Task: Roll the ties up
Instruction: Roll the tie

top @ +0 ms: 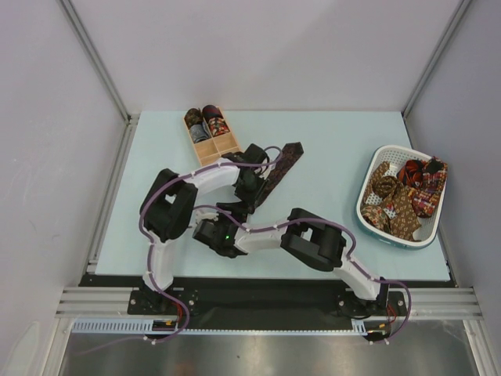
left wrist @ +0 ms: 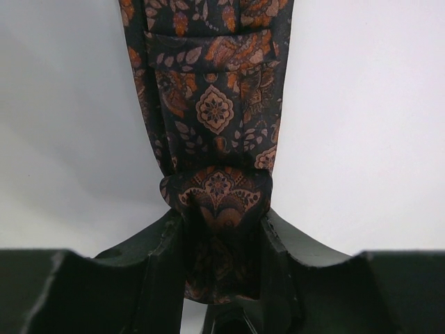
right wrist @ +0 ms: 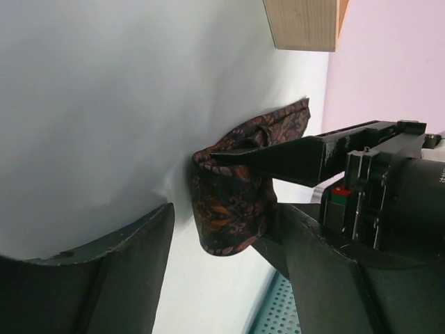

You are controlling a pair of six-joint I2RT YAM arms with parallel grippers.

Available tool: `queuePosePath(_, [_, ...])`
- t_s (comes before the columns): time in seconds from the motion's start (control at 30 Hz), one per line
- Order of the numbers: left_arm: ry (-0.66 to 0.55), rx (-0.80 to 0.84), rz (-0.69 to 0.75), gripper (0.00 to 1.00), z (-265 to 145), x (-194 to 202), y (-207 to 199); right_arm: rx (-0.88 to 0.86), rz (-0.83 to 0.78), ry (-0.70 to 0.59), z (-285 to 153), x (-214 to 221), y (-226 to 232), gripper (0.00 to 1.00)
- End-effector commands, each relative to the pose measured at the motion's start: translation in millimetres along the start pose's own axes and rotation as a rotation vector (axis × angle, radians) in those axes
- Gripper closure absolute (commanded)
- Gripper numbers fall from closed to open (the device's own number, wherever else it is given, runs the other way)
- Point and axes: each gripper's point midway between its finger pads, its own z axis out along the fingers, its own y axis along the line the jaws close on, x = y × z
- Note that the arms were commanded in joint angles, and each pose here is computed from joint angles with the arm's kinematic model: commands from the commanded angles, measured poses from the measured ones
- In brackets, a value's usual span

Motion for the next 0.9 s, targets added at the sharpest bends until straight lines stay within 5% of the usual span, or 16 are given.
queuePosePath(0.0, [0.138, -0.009, -0.026, 0.58, 1.6, 28.7, -3.3, -0.034, -0.051, 0.034, 15.6, 10.2, 21.0, 0.31])
queuePosePath(0.53, [0.214, -0.074, 0.004, 0.58, -7.6, 25.3, 0.6, -0.148, -0.056, 0.167, 44.0, 55.9, 68.2, 0.47])
queuePosePath(0.7, [0.222, -0.084, 0.009, 0.55, -9.7, 24.7, 1.1, -0.177, -0.002, 0.183, 48.1, 60.7, 69.9, 0.66])
queuePosePath(0.87, [0.196, -0.073, 0.018, 0.47, -17.1, 16.2, -2.6, -0.197, 0.039, 0.158, 45.2, 54.0, 66.5, 0.74])
